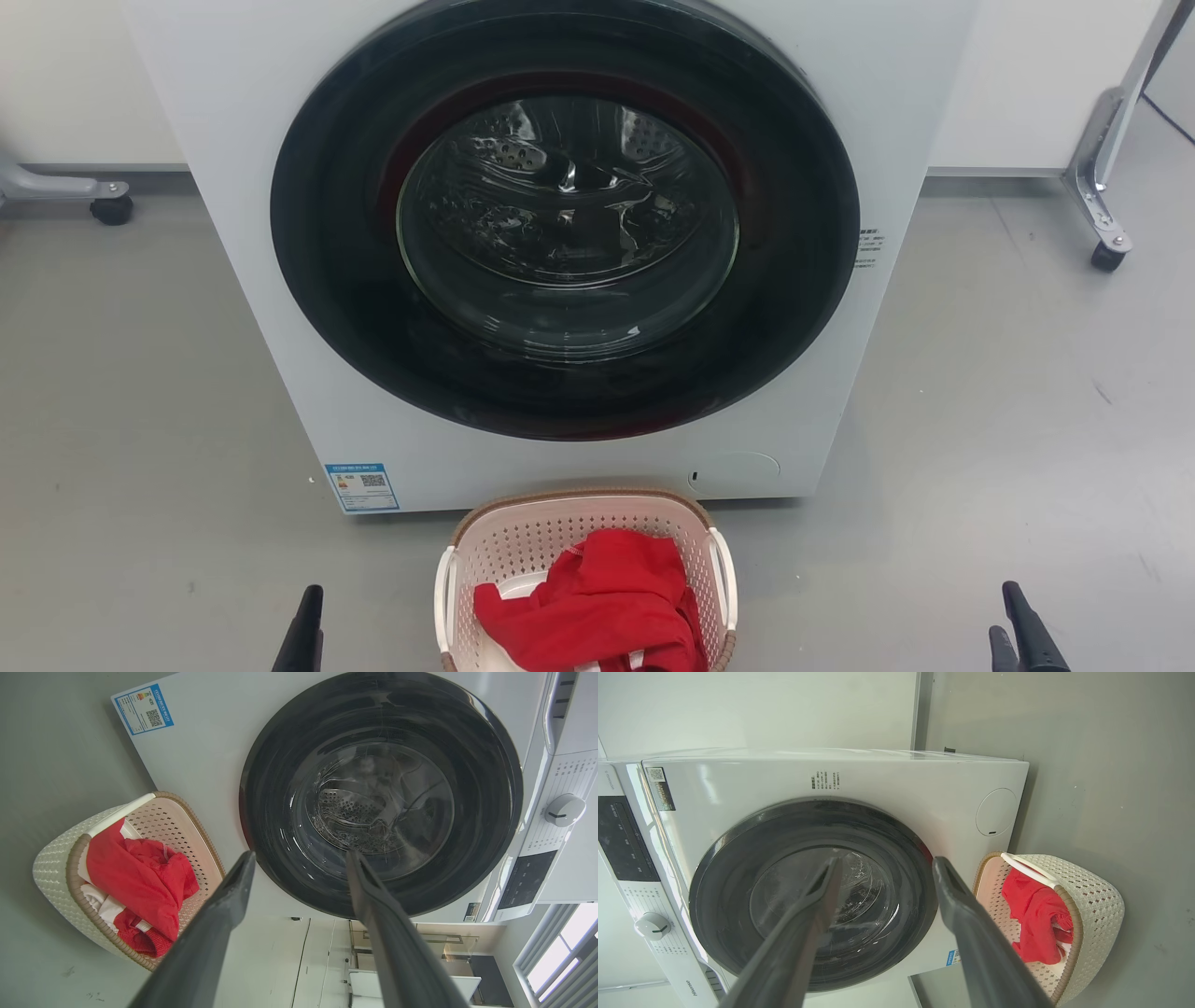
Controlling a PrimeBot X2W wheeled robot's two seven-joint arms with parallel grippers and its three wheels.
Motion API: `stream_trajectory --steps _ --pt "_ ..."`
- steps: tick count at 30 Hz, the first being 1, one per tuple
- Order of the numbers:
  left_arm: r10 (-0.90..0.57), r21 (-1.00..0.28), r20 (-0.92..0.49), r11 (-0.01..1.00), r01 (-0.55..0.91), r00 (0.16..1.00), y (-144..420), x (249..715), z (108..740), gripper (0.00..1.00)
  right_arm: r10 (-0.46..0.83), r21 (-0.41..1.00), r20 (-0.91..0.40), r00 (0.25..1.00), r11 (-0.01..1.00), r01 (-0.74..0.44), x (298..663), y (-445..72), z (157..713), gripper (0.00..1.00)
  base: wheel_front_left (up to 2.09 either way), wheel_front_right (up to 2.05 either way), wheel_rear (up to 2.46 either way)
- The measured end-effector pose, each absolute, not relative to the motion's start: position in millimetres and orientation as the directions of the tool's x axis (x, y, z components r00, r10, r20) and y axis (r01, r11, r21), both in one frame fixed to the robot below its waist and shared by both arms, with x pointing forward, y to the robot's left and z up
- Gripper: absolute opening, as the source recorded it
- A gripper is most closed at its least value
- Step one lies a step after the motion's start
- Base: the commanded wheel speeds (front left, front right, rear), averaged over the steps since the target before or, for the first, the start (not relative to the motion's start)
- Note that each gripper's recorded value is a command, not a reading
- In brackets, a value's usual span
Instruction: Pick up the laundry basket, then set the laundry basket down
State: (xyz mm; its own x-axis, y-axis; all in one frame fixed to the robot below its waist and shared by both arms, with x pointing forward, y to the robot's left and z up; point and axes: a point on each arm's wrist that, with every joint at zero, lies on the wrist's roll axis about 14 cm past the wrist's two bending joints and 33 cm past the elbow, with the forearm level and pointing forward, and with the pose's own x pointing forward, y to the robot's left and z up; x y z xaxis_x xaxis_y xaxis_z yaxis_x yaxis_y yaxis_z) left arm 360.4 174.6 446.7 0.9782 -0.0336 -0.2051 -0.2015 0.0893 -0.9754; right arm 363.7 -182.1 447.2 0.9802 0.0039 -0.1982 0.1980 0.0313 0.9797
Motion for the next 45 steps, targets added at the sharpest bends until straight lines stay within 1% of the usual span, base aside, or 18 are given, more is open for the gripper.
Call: stream_trajectory --steps 9,11,15,20,22,28,29,38,45 --pt "-0.039 -0.959 -0.204 0.207 -0.192 0.978 167.5 361.8 451.6 1.00 0.014 0.966 -0.217 0.976 0.150 0.212 364.5 -173.3 447.8 1.00 0.00 0.00 0.00" --pt "-0.038 -0.950 -0.209 0.247 -0.193 0.977 166.2 361.6 451.6 1.00 0.019 0.960 -0.221 0.975 0.180 0.214 364.6 -170.6 447.6 1.00 0.00 0.00 0.00" --pt "-0.043 -0.931 -0.207 0.317 -0.183 0.977 162.3 361.8 453.2 1.00 0.028 0.944 -0.222 0.975 0.256 0.208 364.9 -164.8 448.5 1.00 0.00 0.00 0.00" --pt "-0.046 -0.898 -0.205 0.406 -0.169 0.978 159.1 362.2 455.4 1.00 0.058 0.905 -0.220 0.974 0.385 0.182 365.5 -155.5 450.0 1.00 0.00 0.00 0.00" --pt "-0.048 -0.877 -0.202 0.453 -0.159 0.978 158.1 361.6 455.9 1.00 0.067 0.883 -0.220 0.973 0.439 0.169 366.3 -152.6 451.0 1.00 0.00 0.00 0.00" --pt "-0.055 -0.809 -0.198 0.573 -0.132 0.979 155.2 360.9 457.4 1.00 0.088 0.823 -0.219 0.972 0.552 0.135 366.2 -143.8 451.8 1.00 0.00 0.00 0.00" --pt "-0.055 -0.809 -0.198 0.573 -0.132 0.979 155.2 360.9 457.4 1.00 0.088 0.823 -0.219 0.972 0.552 0.135 366.2 -143.8 451.8 1.00 0.00 0.00 0.00" --pt "-0.044 -0.710 -0.180 0.697 -0.099 0.983 152.8 360.2 461.6 1.00 0.104 0.718 -0.211 0.972 0.691 0.082 365.3 -134.6 452.8 1.00 0.00 0.00 0.00" --pt "-0.036 -0.607 -0.161 0.792 -0.070 0.986 154.0 358.5 464.4 1.00 0.101 0.631 -0.198 0.975 0.774 0.048 365.2 -133.2 454.5 1.00 0.00 0.00 0.00"
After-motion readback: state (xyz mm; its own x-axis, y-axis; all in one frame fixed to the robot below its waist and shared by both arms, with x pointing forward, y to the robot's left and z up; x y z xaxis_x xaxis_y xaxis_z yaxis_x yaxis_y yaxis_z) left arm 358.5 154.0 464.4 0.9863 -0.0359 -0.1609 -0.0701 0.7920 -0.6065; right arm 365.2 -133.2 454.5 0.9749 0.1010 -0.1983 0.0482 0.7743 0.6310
